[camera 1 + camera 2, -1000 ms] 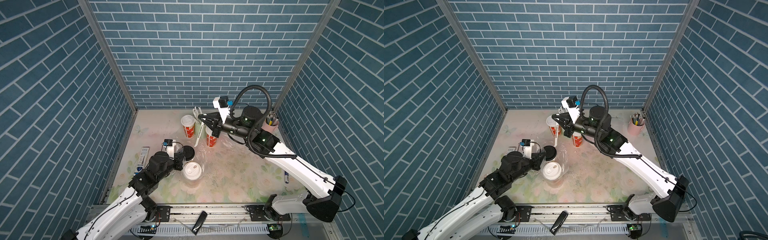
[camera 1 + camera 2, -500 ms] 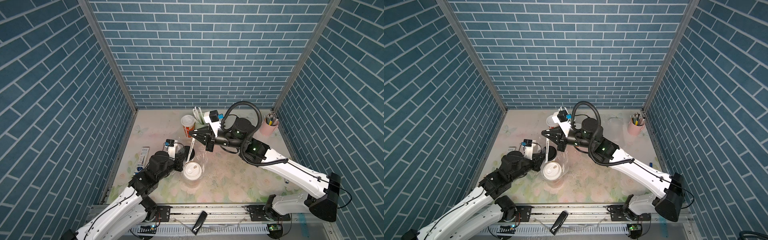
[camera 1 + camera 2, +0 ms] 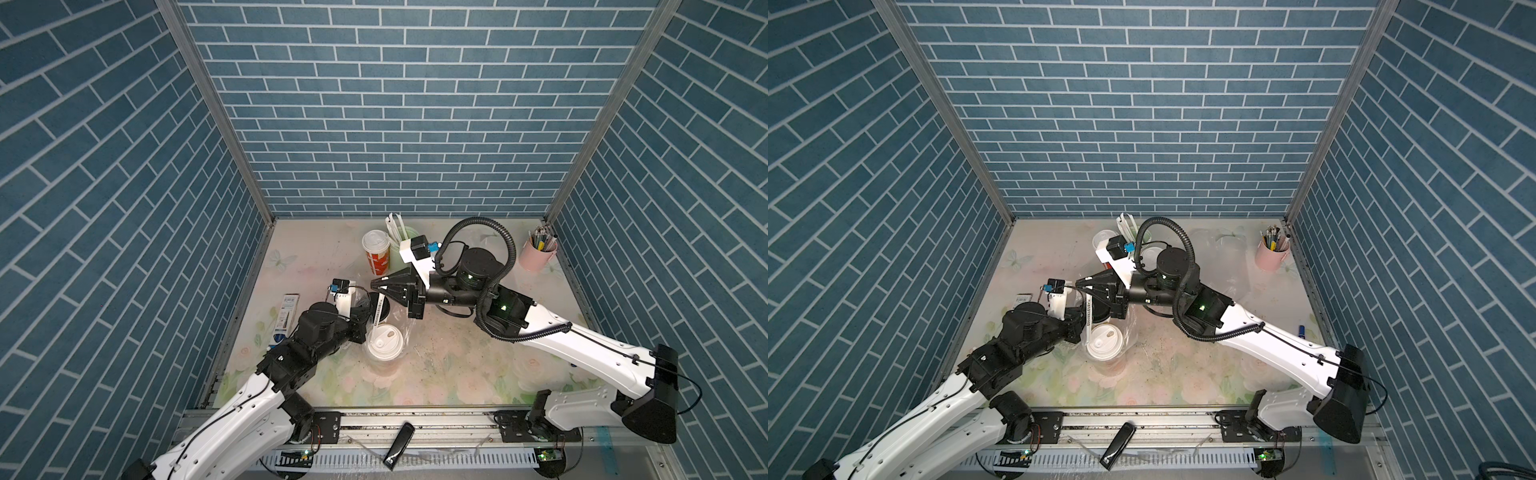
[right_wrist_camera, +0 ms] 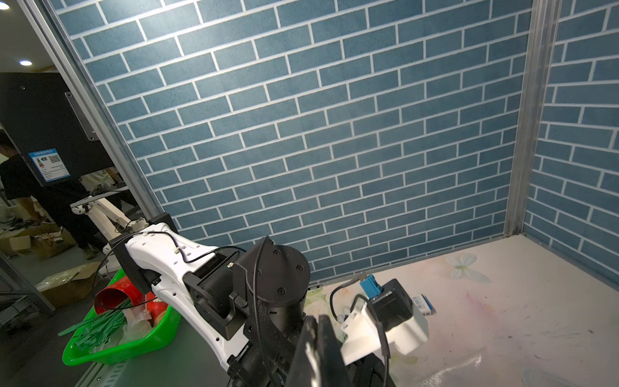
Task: Pack milk tea into plastic carrier bags
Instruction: Place the straw in the plastic carrier bag.
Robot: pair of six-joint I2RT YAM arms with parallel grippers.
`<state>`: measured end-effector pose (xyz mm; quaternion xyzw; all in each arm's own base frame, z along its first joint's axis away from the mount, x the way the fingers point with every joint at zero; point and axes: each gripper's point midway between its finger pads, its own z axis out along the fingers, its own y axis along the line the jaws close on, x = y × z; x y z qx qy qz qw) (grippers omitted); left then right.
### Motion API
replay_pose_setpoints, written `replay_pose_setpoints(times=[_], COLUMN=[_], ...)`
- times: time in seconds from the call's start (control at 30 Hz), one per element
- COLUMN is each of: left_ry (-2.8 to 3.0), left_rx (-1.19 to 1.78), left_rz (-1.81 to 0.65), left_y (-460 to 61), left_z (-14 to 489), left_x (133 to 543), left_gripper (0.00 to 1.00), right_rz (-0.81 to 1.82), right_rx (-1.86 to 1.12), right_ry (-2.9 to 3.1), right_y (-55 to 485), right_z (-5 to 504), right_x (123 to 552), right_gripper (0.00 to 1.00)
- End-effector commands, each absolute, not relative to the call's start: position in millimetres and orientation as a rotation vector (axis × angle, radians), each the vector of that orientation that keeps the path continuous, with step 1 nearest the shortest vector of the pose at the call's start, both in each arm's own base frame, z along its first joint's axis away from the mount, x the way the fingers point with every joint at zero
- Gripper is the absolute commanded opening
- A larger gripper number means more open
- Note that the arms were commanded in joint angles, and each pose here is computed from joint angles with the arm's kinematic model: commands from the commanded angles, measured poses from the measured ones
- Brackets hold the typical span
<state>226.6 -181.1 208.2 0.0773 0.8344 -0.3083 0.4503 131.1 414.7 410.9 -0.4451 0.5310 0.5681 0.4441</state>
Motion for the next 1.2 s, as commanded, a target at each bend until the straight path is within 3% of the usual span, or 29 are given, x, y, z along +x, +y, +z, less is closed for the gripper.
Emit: replay_pose_setpoints(times=[0.0,1.17], left_ry=[2.042,2.028], left_rx=[0.203,0.207], left_rz=[-0.763,-0.757], left_y=[-179.6,-179.3], left_z=[215.9,222.1], left_x=[225.5,226.6], left_gripper=[0.00,0.00], right_rz=[1.437,1.302], right_rx=[-1.120,-1.374], right_ry=[1.313,1.472], right_y=[412.3,430.1], right_z=[409.5,293.9], right_x=[120.4,105.4], right_gripper=[0.00,0.00])
